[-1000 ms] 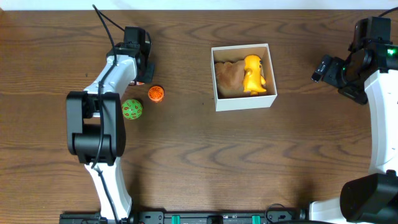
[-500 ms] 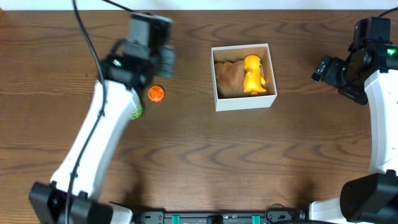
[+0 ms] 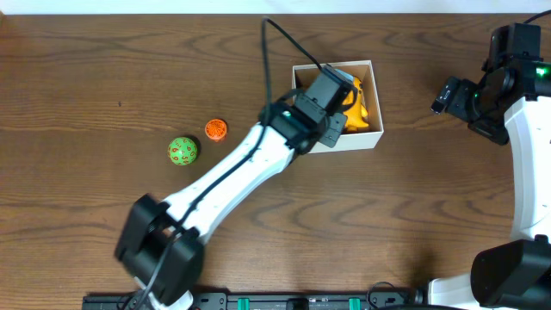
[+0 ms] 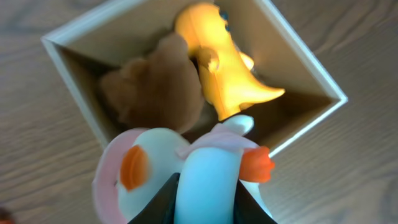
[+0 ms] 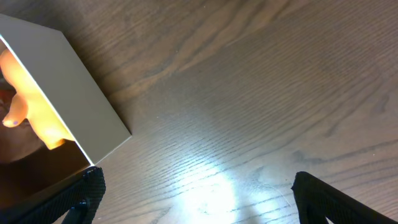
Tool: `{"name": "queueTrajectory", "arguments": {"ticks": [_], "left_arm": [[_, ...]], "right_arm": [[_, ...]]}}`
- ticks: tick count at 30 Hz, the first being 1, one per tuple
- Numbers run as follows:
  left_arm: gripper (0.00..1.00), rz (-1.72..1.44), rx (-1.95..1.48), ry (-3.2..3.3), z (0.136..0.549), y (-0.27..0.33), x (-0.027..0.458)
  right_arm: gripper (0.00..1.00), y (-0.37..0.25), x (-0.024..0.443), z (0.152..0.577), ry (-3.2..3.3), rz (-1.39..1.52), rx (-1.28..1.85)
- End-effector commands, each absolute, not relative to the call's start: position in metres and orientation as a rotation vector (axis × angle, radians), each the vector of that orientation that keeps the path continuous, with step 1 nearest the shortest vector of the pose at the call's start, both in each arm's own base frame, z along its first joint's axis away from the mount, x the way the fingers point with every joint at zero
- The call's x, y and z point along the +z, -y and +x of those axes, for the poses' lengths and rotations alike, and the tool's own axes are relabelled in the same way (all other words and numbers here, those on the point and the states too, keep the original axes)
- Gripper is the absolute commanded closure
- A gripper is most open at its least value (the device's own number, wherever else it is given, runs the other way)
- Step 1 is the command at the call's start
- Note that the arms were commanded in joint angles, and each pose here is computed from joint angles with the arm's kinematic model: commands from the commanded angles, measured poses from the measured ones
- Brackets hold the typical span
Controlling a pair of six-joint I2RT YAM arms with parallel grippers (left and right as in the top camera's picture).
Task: Pack container
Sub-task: 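Carry the white-pink duck into the box with the left gripper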
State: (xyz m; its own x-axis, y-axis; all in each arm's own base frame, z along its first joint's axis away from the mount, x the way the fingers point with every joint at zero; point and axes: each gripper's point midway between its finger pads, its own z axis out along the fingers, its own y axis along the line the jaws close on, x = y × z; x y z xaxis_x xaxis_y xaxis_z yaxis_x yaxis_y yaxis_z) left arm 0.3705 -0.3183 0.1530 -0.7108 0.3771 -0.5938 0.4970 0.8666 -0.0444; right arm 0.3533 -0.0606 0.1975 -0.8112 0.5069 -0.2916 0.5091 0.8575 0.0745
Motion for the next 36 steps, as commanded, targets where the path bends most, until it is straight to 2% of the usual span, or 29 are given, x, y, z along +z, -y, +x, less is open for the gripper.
{"name": "queueTrajectory", "arguments": {"ticks": [1, 6, 9, 10, 13, 15, 24, 29, 36], "left_arm": [[0.79, 0.592, -0.218, -2.477, 0.381, 0.317, 0.13], [0.78, 0.603, -0.173, -2.549, 0.382, 0.317, 0.09], [0.73, 0.595, -0.151, -2.575, 0.382, 0.315, 0.078], [0.69, 0.592, -0.139, -2.576, 0.382, 0.314, 0.077], [0.46, 0.567, -0.086, -2.561, 0.388, 0.307, 0.078], [0.4, 0.548, -0.071, -2.553, 0.393, 0.303, 0.079], [0.26, 0.509, -0.072, -2.547, 0.403, 0.294, 0.081], [0.25, 0.505, -0.085, -2.531, 0.406, 0.297, 0.088], [0.2, 0.497, -0.11, -2.501, 0.396, 0.291, 0.142]], "right_arm": [[0.01, 0.063, 0.194, 0.352, -2.735, 0.789, -0.027], [0.01, 0.063, 0.194, 0.352, -2.735, 0.788, -0.027], [0.01, 0.063, 0.194, 0.352, -2.735, 0.789, -0.027], [0.01, 0.063, 0.194, 0.352, -2.735, 0.788, -0.026], [0.01, 0.063, 0.194, 0.352, -2.736, 0.788, -0.026], [0.01, 0.063, 0.194, 0.352, -2.737, 0.789, -0.026], [0.01, 0.063, 0.193, 0.351, -2.743, 0.79, -0.027], [0.01, 0.062, 0.193, 0.349, -2.749, 0.792, -0.029], [0.01, 0.062, 0.193, 0.349, -2.749, 0.792, -0.029]]}}
